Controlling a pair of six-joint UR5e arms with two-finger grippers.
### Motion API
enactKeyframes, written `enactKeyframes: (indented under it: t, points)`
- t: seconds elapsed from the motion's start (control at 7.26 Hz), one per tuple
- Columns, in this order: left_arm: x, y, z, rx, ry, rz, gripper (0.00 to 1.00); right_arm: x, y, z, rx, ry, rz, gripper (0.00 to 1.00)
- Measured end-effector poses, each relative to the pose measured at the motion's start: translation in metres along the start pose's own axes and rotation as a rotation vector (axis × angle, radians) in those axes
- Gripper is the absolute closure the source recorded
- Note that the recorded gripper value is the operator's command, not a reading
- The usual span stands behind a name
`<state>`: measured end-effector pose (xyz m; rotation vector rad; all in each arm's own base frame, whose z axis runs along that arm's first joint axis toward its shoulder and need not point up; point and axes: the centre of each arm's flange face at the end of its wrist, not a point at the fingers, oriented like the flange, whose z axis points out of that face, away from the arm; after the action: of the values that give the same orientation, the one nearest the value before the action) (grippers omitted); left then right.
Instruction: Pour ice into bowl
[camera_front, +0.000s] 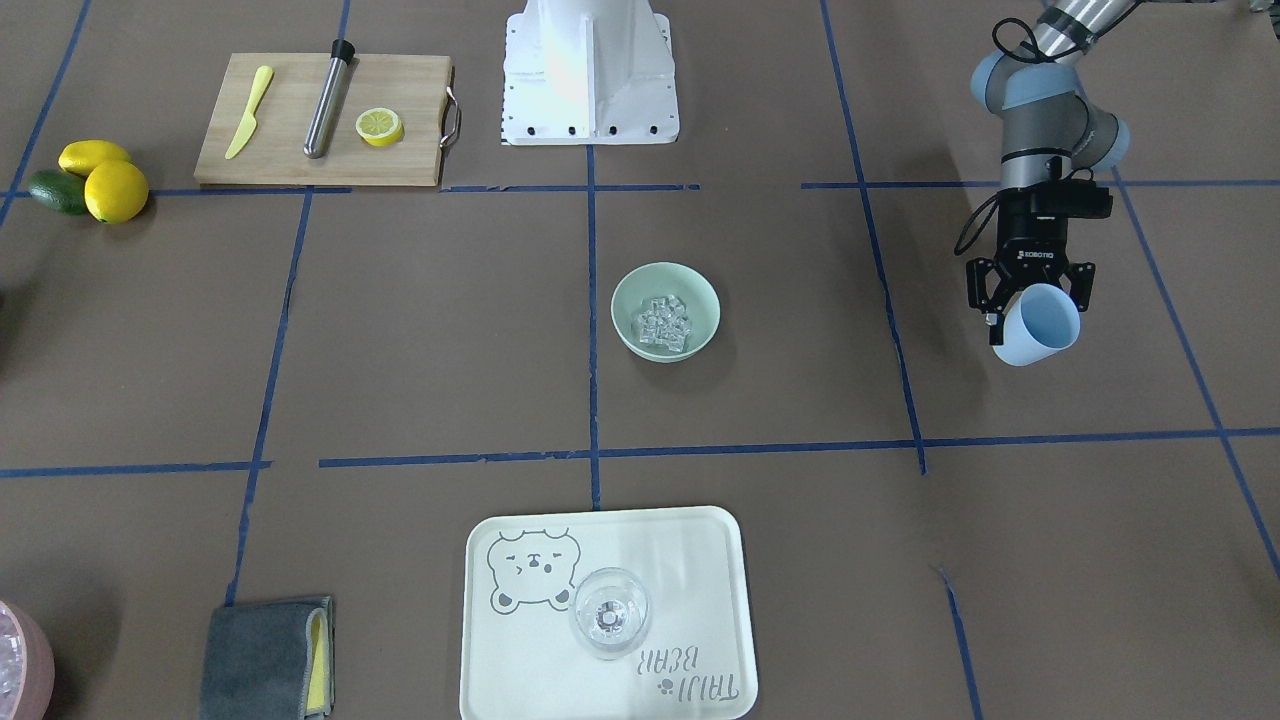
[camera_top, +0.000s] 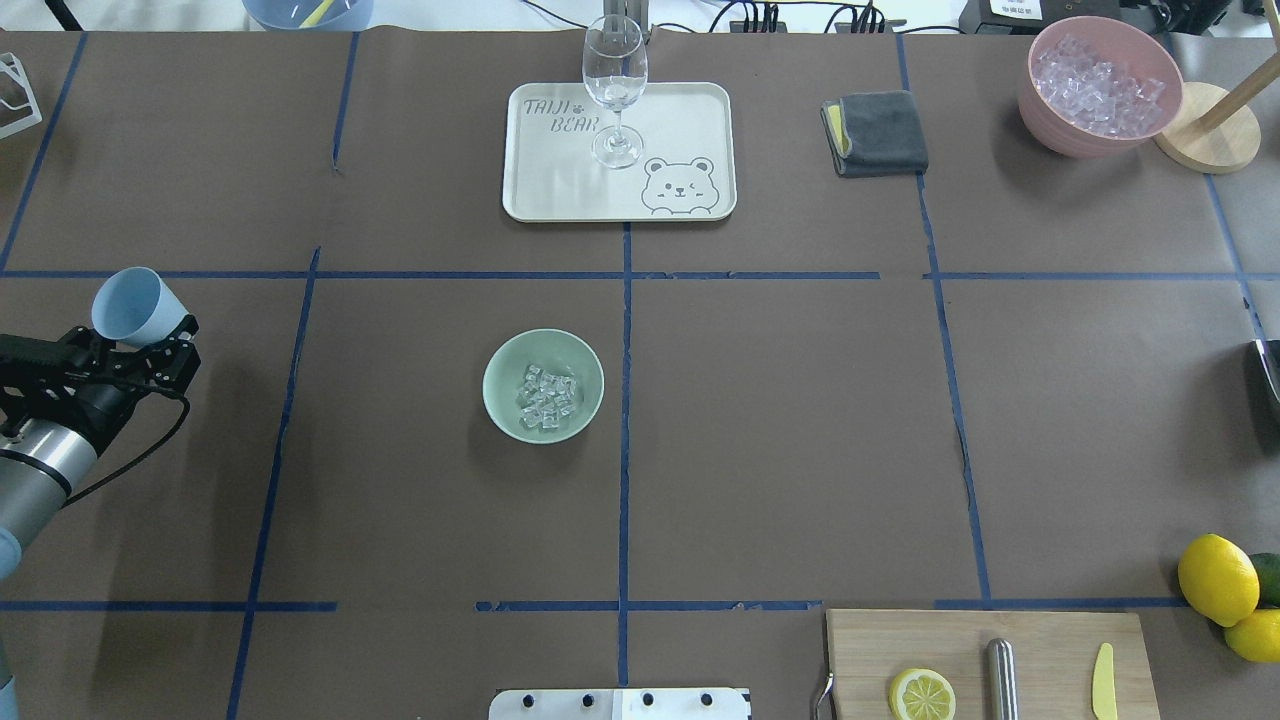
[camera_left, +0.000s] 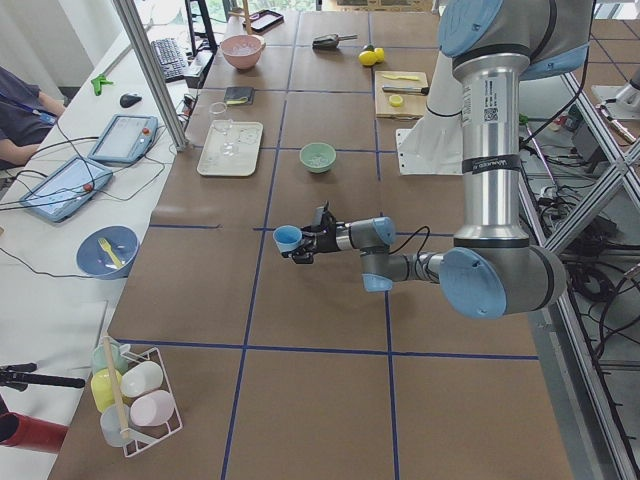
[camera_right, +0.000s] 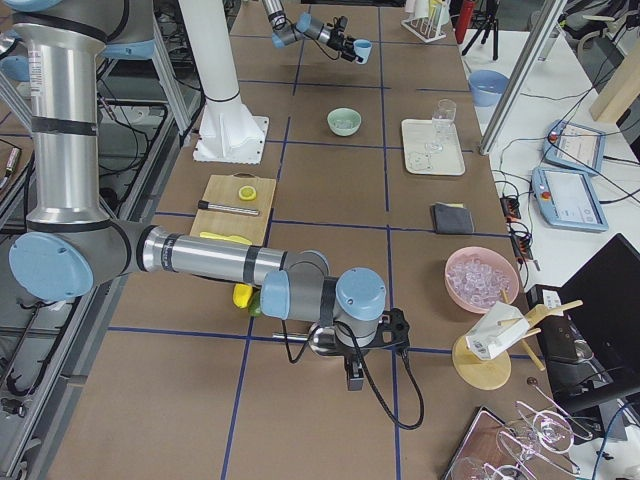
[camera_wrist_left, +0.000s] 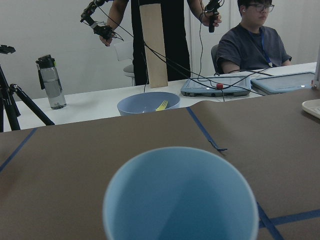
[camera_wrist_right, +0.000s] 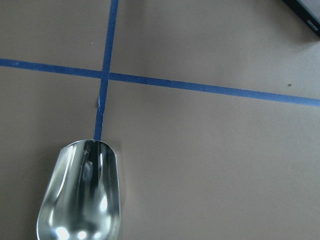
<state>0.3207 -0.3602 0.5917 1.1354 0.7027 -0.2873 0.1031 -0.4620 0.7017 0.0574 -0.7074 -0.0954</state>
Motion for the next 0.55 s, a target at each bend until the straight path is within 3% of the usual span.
enactKeyframes:
  t: [0.28, 0.55]
  points:
    - [-0.006, 0.026, -0.002, -0.035, -0.007, -0.011, 1.00, 0.002, 0.004, 0.001, 0.012, 0.003, -0.001, 0.00]
    - [-0.022, 0.039, -0.013, -0.023, -0.024, -0.013, 1.00, 0.003, 0.006, 0.002, 0.018, 0.005, -0.001, 0.00]
